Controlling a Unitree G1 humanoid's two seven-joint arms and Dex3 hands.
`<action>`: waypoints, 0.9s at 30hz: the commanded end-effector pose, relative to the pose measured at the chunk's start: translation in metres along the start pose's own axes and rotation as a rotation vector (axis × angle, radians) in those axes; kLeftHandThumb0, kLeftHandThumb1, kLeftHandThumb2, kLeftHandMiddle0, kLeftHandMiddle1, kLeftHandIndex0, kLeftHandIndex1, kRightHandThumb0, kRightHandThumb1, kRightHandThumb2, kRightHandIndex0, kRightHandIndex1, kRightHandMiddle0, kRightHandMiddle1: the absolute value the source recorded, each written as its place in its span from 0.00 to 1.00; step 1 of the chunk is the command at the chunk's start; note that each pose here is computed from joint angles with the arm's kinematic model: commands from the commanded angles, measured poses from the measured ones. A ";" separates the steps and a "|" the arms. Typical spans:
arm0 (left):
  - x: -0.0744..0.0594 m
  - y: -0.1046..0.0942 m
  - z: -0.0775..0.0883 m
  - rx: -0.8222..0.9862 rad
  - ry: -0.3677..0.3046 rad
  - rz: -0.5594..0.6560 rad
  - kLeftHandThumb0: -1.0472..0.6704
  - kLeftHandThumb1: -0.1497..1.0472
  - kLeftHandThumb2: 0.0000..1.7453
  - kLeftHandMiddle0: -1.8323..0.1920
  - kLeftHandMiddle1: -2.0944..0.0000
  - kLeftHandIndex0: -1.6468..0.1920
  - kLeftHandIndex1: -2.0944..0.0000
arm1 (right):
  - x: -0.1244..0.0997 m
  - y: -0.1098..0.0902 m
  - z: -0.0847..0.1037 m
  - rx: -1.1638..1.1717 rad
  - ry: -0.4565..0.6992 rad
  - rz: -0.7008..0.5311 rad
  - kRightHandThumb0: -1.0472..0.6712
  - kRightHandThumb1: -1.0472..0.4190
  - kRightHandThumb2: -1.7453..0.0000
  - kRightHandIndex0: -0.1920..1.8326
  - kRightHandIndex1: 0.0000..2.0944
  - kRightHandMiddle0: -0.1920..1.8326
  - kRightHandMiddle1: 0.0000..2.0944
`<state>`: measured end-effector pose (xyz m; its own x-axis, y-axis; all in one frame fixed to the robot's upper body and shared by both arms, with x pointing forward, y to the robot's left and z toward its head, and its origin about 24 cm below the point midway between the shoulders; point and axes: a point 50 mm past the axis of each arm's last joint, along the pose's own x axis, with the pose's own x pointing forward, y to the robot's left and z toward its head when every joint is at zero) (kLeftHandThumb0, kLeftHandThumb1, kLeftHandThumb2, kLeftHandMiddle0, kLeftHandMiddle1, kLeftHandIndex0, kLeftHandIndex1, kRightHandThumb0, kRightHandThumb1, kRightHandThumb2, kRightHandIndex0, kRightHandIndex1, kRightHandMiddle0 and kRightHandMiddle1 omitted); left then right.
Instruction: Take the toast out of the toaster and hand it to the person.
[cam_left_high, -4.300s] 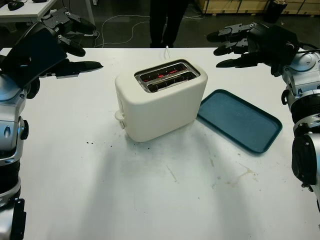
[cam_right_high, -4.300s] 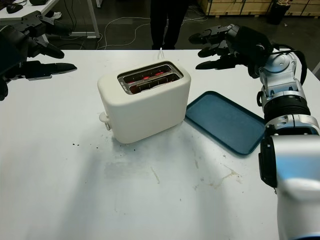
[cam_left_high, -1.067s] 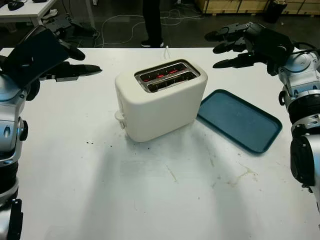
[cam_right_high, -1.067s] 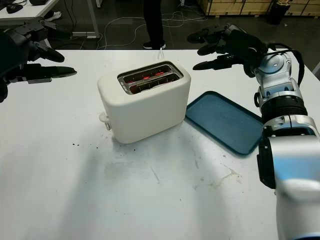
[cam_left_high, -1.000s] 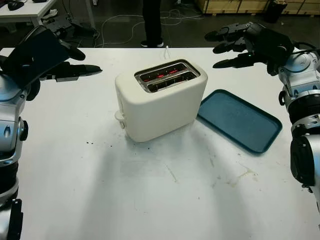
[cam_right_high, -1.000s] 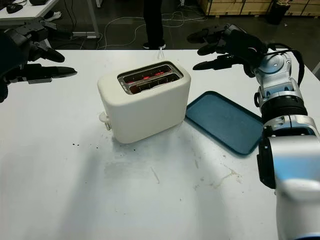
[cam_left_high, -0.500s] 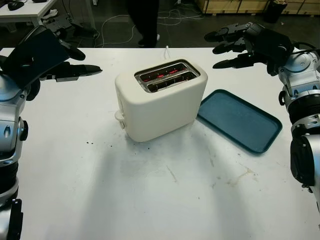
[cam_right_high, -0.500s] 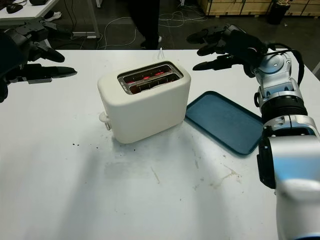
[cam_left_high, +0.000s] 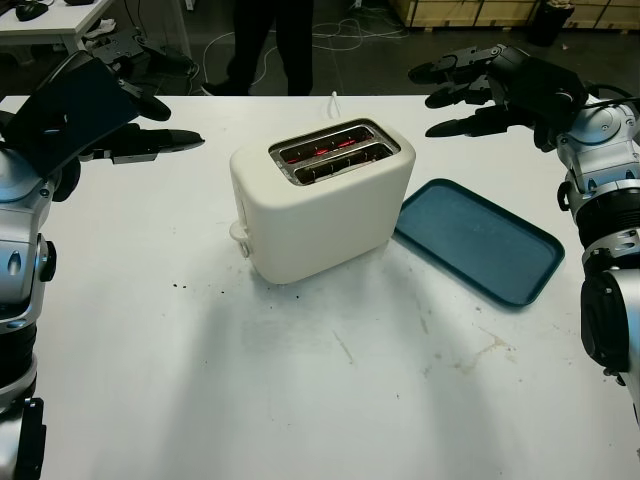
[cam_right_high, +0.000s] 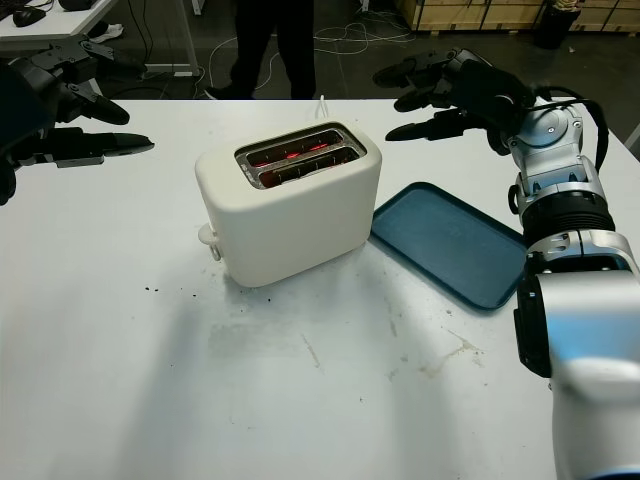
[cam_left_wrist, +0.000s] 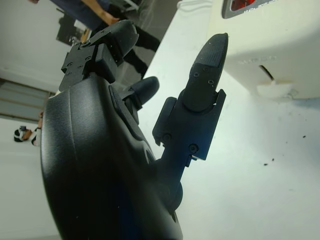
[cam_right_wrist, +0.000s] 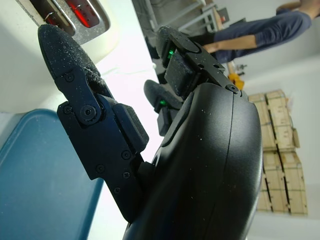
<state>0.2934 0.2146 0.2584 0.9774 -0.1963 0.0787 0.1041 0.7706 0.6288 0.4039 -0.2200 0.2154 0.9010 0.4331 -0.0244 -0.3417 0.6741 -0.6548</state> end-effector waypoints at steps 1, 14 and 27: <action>-0.001 0.002 0.006 0.014 -0.020 0.002 0.37 0.81 0.00 0.89 0.37 0.84 0.59 | 0.000 -0.004 0.006 -0.016 -0.033 -0.015 0.14 0.23 1.00 0.25 0.34 0.41 0.01; -0.002 0.003 0.006 0.011 -0.023 0.007 0.38 0.81 0.00 0.89 0.37 0.83 0.59 | 0.001 -0.003 0.007 -0.007 -0.025 -0.009 0.15 0.24 1.00 0.25 0.34 0.40 0.00; -0.001 0.002 0.006 -0.001 -0.021 0.004 0.40 0.81 0.00 0.89 0.37 0.84 0.59 | 0.000 -0.003 0.005 0.005 -0.027 -0.005 0.16 0.24 1.00 0.25 0.33 0.40 0.00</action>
<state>0.2918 0.2133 0.2594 0.9767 -0.1990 0.0804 0.1056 0.7715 0.6274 0.4037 -0.2199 0.2156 0.8994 0.4366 -0.0231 -0.3443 0.6749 -0.6526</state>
